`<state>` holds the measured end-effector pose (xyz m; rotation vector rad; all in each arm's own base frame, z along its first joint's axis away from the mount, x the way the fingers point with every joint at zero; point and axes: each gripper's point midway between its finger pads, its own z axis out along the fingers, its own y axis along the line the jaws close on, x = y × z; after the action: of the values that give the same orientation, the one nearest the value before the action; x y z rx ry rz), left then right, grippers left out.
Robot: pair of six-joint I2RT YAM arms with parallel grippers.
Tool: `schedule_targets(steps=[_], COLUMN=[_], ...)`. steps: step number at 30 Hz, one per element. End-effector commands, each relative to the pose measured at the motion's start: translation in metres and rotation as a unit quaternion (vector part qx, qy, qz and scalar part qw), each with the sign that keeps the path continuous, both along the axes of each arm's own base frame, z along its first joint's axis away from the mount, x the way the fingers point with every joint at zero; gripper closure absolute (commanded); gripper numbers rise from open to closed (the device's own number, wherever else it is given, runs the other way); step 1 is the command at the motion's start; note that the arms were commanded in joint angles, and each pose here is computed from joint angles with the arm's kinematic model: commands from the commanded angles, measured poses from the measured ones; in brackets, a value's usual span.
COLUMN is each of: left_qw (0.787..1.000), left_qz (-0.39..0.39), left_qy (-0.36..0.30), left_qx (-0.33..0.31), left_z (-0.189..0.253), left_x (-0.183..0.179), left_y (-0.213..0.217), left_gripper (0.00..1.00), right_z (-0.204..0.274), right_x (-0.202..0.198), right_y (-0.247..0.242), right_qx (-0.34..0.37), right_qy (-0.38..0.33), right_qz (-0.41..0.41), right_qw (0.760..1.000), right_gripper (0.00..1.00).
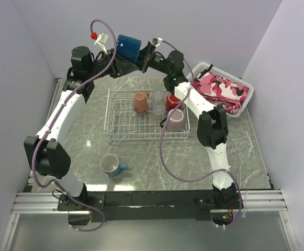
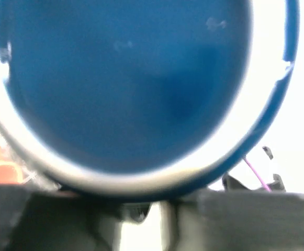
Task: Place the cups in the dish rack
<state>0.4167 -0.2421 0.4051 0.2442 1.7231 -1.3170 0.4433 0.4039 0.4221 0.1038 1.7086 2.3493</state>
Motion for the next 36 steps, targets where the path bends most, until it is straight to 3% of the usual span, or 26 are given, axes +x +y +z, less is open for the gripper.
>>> schedule_targets(steps=[1, 5, 12, 16, 17, 18, 19, 21, 22, 27, 31, 36], left_qw=[0.998, 0.998, 0.996, 0.989, 0.983, 0.98, 0.98, 0.975, 0.975, 0.974, 0.978, 0.973], left_qz=[-0.017, -0.016, -0.02, 0.008, 0.021, 0.029, 0.037, 0.052, 0.057, 0.077, 0.071, 0.067], left_qy=[-0.062, -0.058, -0.082, -0.124, -0.148, -0.16, -0.14, -0.136, -0.13, -0.111, -0.093, -0.046], left_qx=[-0.023, -0.012, 0.022, 0.077, 0.103, 0.116, 0.136, 0.167, 0.173, 0.181, 0.173, 0.214], left_z=[0.047, 0.043, 0.049, 0.06, 0.061, 0.067, 0.056, 0.039, 0.033, 0.014, -0.002, -0.066], left_x=[-0.011, -0.013, -0.02, -0.019, -0.015, -0.017, -0.018, -0.017, -0.018, -0.026, -0.023, -0.019], left_y=[-0.007, -0.004, 0.009, 0.034, 0.046, 0.052, 0.06, 0.077, 0.083, 0.099, 0.094, 0.082], left_gripper=[0.79, 0.98, 0.99, 0.99, 0.99, 0.99, 0.99, 0.99, 0.99, 0.99, 0.99, 0.99], right_z=[0.036, 0.035, 0.024, 0.016, -0.007, -0.013, -0.006, -0.035, -0.028, -0.071, -0.072, -0.052], right_x=[-0.062, -0.062, -0.059, -0.063, -0.06, -0.055, -0.066, -0.064, -0.068, -0.071, -0.073, -0.071], right_y=[0.003, 0.002, -0.002, -0.026, -0.03, -0.041, -0.051, -0.066, -0.08, -0.109, -0.119, -0.125], right_qx=[0.004, 0.003, -0.009, -0.027, -0.047, -0.057, -0.062, -0.094, -0.098, -0.153, -0.148, -0.161], right_qy=[-0.093, -0.092, -0.082, -0.084, -0.065, -0.062, -0.075, -0.055, -0.066, -0.036, -0.034, -0.061], right_qz=[0.056, 0.057, 0.058, 0.049, 0.042, 0.03, 0.026, 0.011, -0.002, -0.035, -0.04, -0.055], right_qw=[0.994, 0.994, 0.995, 0.995, 0.996, 0.996, 0.995, 0.994, 0.993, 0.987, 0.988, 0.984], right_gripper=[1.0, 1.0, 1.0, 0.78, 0.71, 0.63, 0.43, 0.35, 0.01, 0.0, 0.0, 0.0])
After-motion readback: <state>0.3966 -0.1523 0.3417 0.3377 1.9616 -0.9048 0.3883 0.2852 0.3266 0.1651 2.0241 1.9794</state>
